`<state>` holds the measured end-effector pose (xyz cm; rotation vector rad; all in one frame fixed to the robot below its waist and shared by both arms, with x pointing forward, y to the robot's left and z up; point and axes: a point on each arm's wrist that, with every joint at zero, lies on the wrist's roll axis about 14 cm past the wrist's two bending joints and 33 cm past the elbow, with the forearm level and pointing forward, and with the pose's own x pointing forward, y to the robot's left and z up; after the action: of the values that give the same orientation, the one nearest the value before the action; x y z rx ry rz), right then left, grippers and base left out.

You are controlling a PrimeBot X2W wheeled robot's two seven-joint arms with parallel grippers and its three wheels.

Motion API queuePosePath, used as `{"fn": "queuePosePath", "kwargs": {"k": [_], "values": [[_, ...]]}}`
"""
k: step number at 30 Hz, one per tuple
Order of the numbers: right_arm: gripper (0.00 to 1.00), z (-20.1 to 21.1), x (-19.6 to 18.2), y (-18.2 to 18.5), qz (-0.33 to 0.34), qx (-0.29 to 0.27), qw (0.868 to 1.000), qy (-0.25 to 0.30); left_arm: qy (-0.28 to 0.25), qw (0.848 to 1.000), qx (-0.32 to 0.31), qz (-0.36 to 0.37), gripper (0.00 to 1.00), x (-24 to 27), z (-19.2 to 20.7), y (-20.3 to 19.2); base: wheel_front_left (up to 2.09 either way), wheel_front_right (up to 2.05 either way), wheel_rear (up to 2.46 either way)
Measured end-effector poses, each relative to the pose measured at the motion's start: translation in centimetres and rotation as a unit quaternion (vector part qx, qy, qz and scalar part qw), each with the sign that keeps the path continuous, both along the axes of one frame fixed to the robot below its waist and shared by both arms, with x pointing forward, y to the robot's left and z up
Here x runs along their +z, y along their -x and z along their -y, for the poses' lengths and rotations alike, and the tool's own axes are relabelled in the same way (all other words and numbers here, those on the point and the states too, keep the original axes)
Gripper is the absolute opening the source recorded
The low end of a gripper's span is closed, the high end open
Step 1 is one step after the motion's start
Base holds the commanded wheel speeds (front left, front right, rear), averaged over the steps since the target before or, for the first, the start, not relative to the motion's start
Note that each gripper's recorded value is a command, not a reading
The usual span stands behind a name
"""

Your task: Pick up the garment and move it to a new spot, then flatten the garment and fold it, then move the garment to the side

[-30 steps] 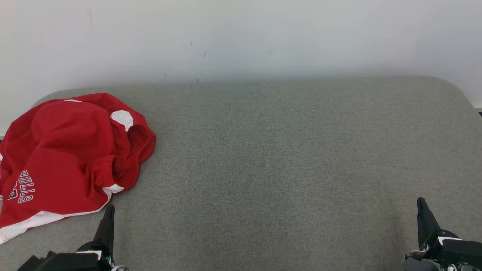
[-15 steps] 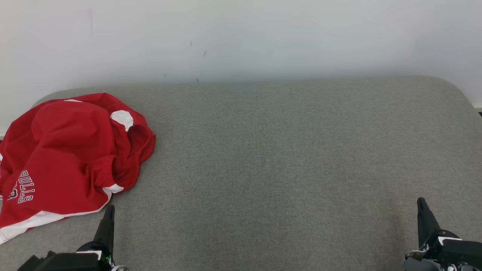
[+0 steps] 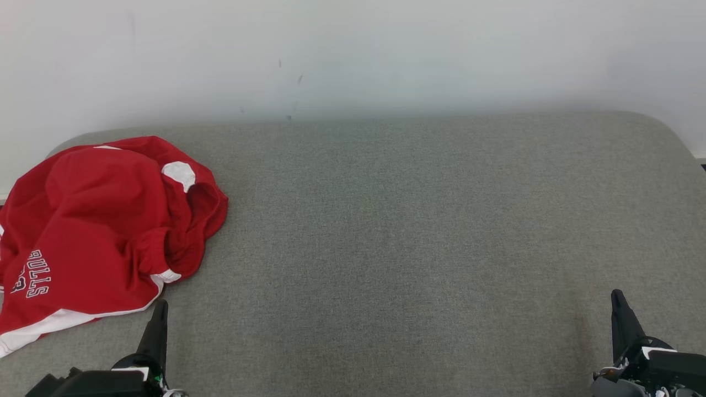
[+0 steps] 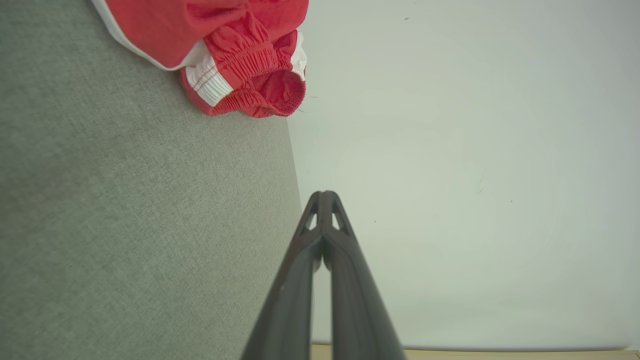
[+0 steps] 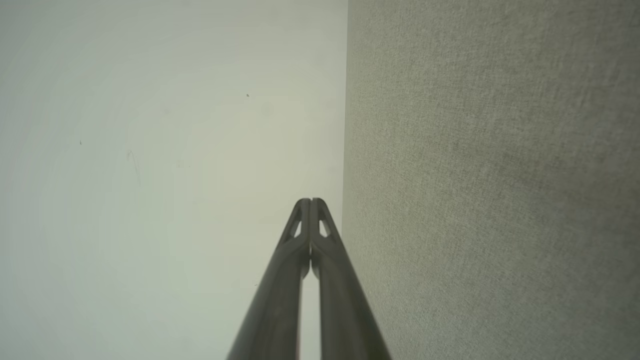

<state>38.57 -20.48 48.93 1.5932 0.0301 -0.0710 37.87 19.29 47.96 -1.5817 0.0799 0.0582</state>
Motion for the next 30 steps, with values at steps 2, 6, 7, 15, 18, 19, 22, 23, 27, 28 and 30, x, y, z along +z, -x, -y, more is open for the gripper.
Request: {"fn": "queuePosePath", "kwargs": {"k": [2,6,7,15,18,19,22,23,27,28,30], "values": [[0.00,0.0,0.0,0.0,0.000,0.000,1.000,0.000,0.000,1.000,0.000,0.000,0.00,0.0,0.0,0.0,0.00,0.00,0.00],[0.00,0.0,0.0,0.0,0.000,0.000,1.000,0.000,0.000,1.000,0.000,0.000,0.00,0.0,0.0,0.0,0.00,0.00,0.00],[0.00,0.0,0.0,0.0,0.000,0.000,1.000,0.000,0.000,1.000,0.000,0.000,0.00,0.0,0.0,0.0,0.00,0.00,0.00],[0.00,0.0,0.0,0.0,0.000,0.000,1.000,0.000,0.000,1.000,0.000,0.000,0.00,0.0,0.0,0.0,0.00,0.00,0.00],[0.00,0.0,0.0,0.0,0.000,0.001,1.000,0.000,0.000,1.000,0.000,0.000,0.00,0.0,0.0,0.0,0.00,0.00,0.00],[0.00,-0.1,0.0,0.0,0.000,0.003,1.000,-0.001,0.000,1.000,0.000,0.000,0.00,0.0,0.0,0.0,0.00,0.00,0.00],[0.00,-0.1,0.0,0.0,0.000,0.003,1.000,-0.001,0.000,1.000,0.000,0.000,0.00,0.0,0.0,0.0,0.00,0.00,0.00],[0.00,-0.1,0.0,0.0,0.000,0.003,1.000,-0.001,0.000,1.000,0.000,0.000,0.00,0.0,0.0,0.0,0.00,0.00,0.00],[1.00,-0.3,-1.0,0.4,-0.015,0.003,1.000,-0.006,0.002,1.000,0.001,-0.018,1.00,-1.2,0.0,0.5,0.00,0.00,0.00],[1.00,-0.4,-1.6,0.6,-0.023,0.003,1.000,-0.008,0.003,1.000,0.002,-0.027,1.00,-1.7,0.0,0.9,0.00,0.00,0.00],[1.00,-0.6,-2.1,1.0,-0.032,0.004,0.999,-0.011,0.005,0.999,0.002,-0.033,1.00,-2.1,0.1,1.2,0.00,0.00,0.00]]}}
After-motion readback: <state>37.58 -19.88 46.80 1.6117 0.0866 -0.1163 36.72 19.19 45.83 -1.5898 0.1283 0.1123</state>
